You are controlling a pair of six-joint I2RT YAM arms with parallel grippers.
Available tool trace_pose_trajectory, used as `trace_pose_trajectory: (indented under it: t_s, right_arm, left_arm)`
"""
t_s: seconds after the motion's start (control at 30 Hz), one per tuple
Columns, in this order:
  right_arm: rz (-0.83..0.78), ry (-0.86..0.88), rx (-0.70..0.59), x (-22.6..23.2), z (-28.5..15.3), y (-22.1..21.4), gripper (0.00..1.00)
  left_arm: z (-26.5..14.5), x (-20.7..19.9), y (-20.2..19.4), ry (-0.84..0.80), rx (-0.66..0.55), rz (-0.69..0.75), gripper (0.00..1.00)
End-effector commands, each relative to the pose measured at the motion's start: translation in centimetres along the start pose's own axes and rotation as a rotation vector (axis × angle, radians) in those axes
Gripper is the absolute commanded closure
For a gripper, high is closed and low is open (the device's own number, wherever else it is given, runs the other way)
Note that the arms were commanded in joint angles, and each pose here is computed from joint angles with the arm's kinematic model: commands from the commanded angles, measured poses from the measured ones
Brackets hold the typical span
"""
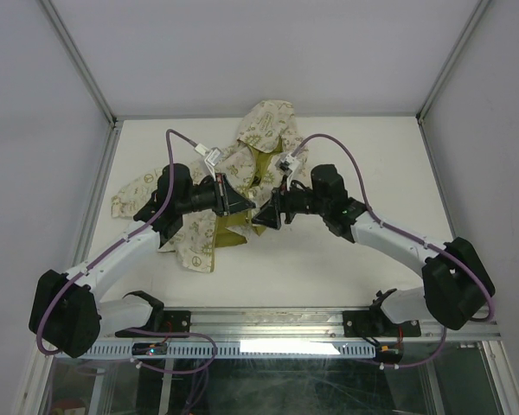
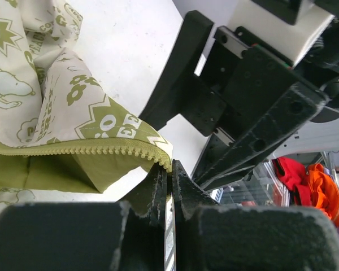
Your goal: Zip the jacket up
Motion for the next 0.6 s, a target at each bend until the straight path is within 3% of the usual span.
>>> trace_pose_trajectory:
  t_s: [0.0, 0.13, 0.33, 0.47, 0.57]
  right_arm:
    - [-0.058, 0.044, -0.088, 0.2, 0.9, 1.7, 0.35]
    - [-0.072, 0.082, -0.111, 0.4, 1.2, 1.5, 0.37]
    - [-0.082, 0.151, -0.121, 1.2, 1.2, 1.3, 0.52]
    - [-0.091, 0.172, -0.126, 1.5, 1.2, 1.6, 0.67]
    - [-0.096, 0.194, -0.128, 1.7, 1.1, 1.9, 0.90]
  left_arm:
    - [-0.2, -2.5, 0.9, -0.105, -0.013, 0.058, 1.00]
    - [-0.3, -2.6, 0.8, -0.112, -0.002, 0.063, 1.00]
    - [-0.2, -2.7, 0.6, -0.118, 0.007, 0.065, 1.00]
    - [-0.2, -2.5, 0.7, -0.113, 0.005, 0.062, 1.00]
    - [-0.4, -2.5, 0.9, -0.092, -0.020, 0.061, 0.96]
Point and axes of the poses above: each gripper's point midway between its finger pads, its own z axis out along the fingers, its own x axis along the line the jaws close on, y = z × x, the point moved 3 cm from there along -z, back along the fingers, and after that the axes turned 14 degrees about -z, right-handed, at the moved point
